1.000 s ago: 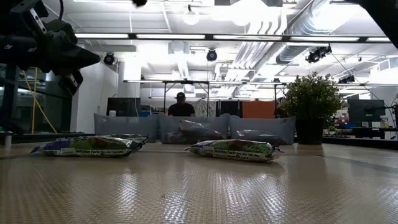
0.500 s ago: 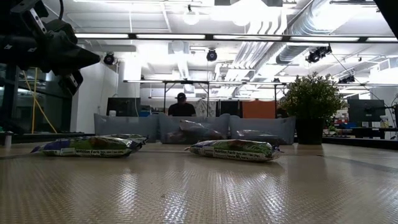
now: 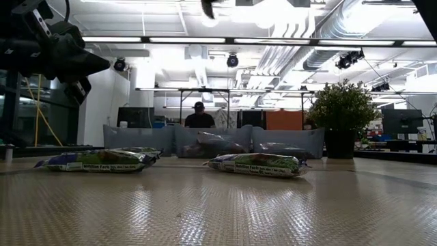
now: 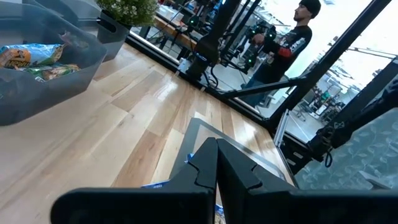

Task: Pick and place Granola Bars by type
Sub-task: Put the red granola bar into the right black bin, then put the right blue granola bar into the left black bin

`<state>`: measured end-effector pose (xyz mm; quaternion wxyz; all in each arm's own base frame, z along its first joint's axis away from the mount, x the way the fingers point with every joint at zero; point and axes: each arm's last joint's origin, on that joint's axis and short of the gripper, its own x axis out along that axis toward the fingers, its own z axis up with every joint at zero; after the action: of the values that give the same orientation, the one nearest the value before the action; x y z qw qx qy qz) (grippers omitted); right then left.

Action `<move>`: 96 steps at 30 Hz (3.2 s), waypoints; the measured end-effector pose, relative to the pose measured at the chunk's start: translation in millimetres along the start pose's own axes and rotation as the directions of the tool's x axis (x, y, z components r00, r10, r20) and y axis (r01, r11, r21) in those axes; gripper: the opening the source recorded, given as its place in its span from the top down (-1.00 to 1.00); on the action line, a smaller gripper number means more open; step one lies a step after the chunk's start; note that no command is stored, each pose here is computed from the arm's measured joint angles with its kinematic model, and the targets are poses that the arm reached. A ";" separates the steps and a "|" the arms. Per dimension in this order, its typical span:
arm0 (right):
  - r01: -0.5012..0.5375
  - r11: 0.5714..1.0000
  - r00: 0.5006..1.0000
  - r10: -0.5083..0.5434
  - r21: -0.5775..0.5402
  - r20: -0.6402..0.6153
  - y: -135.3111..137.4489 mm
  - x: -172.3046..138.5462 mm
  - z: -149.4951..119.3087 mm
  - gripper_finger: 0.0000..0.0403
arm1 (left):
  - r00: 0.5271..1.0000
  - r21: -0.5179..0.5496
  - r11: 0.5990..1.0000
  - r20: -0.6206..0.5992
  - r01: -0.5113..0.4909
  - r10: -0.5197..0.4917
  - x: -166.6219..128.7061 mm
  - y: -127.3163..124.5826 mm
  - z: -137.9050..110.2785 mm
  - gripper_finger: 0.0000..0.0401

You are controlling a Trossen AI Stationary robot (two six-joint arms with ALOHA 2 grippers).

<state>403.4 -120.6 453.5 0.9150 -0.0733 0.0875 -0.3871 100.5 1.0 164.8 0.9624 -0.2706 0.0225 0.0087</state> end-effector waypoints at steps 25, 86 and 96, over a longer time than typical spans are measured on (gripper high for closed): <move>-0.132 0.976 0.658 -0.043 -0.171 -0.752 -153.8 29.1 -103.7 0.87 | 1.000 0.000 1.000 0.000 0.000 0.000 0.0 0.0 0.0 1.00; -0.577 0.807 0.353 0.108 -0.125 -0.929 -103.3 34.5 -291.8 0.44 | 1.000 0.000 1.000 0.000 0.000 0.000 0.0 0.0 0.0 1.00; -0.536 0.842 0.448 0.217 -0.066 -0.867 -110.9 16.3 -250.8 0.38 | 1.000 0.000 1.000 0.000 0.000 0.000 0.0 -0.1 0.0 1.00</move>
<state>283.0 -225.6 230.0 0.7967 -0.0113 0.5887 -0.1363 100.5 1.0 164.8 0.9624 -0.2707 0.0225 0.0085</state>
